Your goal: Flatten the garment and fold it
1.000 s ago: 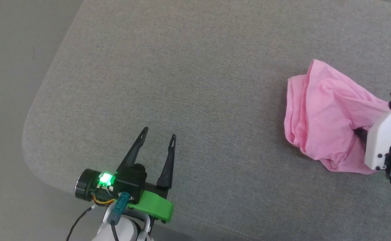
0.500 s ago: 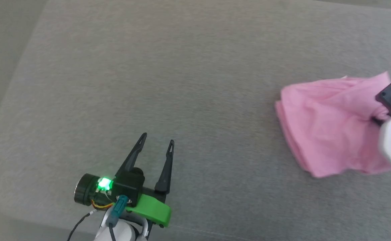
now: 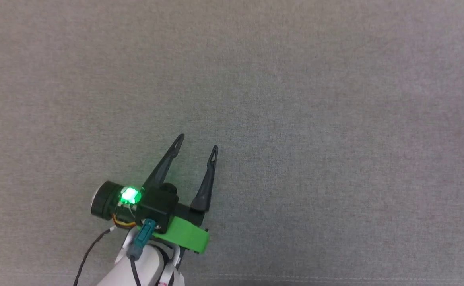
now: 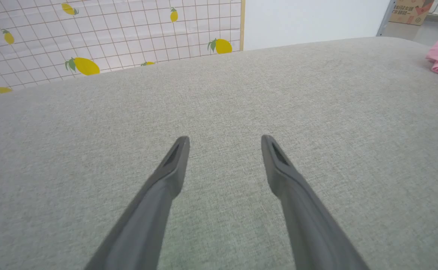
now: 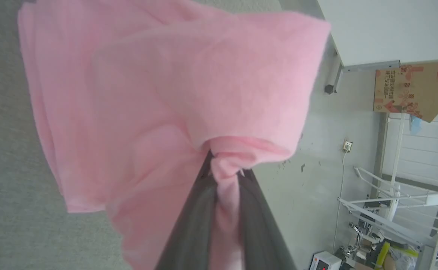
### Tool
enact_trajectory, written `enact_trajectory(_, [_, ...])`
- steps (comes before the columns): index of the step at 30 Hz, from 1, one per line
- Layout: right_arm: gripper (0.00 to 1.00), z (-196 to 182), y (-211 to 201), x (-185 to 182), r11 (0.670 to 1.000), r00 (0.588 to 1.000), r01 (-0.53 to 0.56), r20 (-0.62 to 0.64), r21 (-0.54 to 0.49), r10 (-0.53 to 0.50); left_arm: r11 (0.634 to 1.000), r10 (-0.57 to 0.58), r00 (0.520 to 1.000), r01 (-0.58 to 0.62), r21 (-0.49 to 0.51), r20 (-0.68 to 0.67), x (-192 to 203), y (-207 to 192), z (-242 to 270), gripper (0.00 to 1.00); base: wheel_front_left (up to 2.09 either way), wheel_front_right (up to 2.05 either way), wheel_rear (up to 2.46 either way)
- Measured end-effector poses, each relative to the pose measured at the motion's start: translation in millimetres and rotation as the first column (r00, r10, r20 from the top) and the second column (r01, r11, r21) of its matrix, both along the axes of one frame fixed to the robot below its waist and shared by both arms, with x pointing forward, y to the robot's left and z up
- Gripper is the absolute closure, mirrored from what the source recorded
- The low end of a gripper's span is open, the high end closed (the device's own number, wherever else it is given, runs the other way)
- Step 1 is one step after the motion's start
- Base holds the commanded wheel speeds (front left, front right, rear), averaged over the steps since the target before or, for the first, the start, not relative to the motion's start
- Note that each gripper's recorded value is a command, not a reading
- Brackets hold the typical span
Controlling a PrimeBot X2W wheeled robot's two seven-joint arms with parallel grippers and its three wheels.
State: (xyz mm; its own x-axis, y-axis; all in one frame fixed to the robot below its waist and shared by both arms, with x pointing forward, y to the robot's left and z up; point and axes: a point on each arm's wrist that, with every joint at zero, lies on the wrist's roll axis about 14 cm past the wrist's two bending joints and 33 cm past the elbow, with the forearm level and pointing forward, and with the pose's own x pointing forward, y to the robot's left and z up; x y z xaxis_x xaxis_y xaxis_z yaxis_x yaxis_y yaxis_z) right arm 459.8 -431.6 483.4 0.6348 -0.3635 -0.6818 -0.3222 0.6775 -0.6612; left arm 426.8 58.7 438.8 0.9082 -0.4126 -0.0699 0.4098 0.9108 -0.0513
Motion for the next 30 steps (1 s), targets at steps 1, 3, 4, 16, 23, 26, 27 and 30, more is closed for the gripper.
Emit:
enact_trajectory(1, [1.00, -5.3, -10.8, -4.0, 1.000, 1.000, 0.029, -0.010, -0.010, -0.029, 1.000, -0.005, 1.000, 0.005, -0.003, -0.005, 1.9, -1.5, -2.7, 0.00, 0.00, 0.00, 0.00])
enact_trajectory(3, [1.00, -19.8, -35.3, -15.9, 0.994, 0.994, 0.105, -0.035, -0.027, -0.106, 1.000, -0.012, 1.000, 0.011, -0.011, -0.016, 5.8, -4.4, -9.2, 0.00, 0.00, 0.00, 0.00])
enact_trajectory(4, [1.00, -25.1, -43.7, -20.6, 0.991, 0.990, 0.129, -0.044, -0.036, -0.130, 1.000, -0.013, 1.000, 0.013, -0.012, -0.021, 6.8, -5.1, -11.9, 0.00, 0.00, 0.00, 0.00])
enact_trajectory(16, [1.00, -70.3, -104.5, -44.8, 0.946, 0.949, 0.315, 0.015, -0.069, -0.315, 1.000, 0.012, 0.994, -0.012, 0.002, -0.112, 10.0, 6.0, -52.3, 0.00, 0.00, 0.00, 0.00])
enact_trajectory(23, [0.63, -77.6, -106.6, -41.0, 0.945, 0.948, 0.319, 0.050, -0.077, -0.316, 1.000, 0.019, 0.994, -0.019, 0.001, -0.108, 12.3, 9.3, -53.8, 0.00, 0.00, 0.00, 0.00])
enact_trajectory(26, [0.00, -68.6, -105.5, -37.1, 0.952, 0.954, 0.295, 0.088, -0.085, -0.288, 1.000, 0.024, 0.994, -0.023, 0.010, -0.104, 12.1, 11.1, -52.1, 0.00, 0.00, 0.00, 0.00])
enact_trajectory(27, [0.00, -66.1, -104.6, -36.5, 0.953, 0.955, 0.290, 0.095, -0.088, -0.282, 1.000, 0.024, 0.994, -0.023, 0.013, -0.102, 11.9, 11.4, -51.4, 0.00, 0.00, 0.00, 0.00])
enact_trajectory(30, [0.00, -51.0, -102.2, -31.2, 0.958, 0.955, 0.273, 0.141, -0.087, -0.260, 0.999, 0.025, 0.995, -0.023, 0.023, -0.097, 10.0, 12.2, -47.3, 0.00, 0.00, 0.00, 0.00])
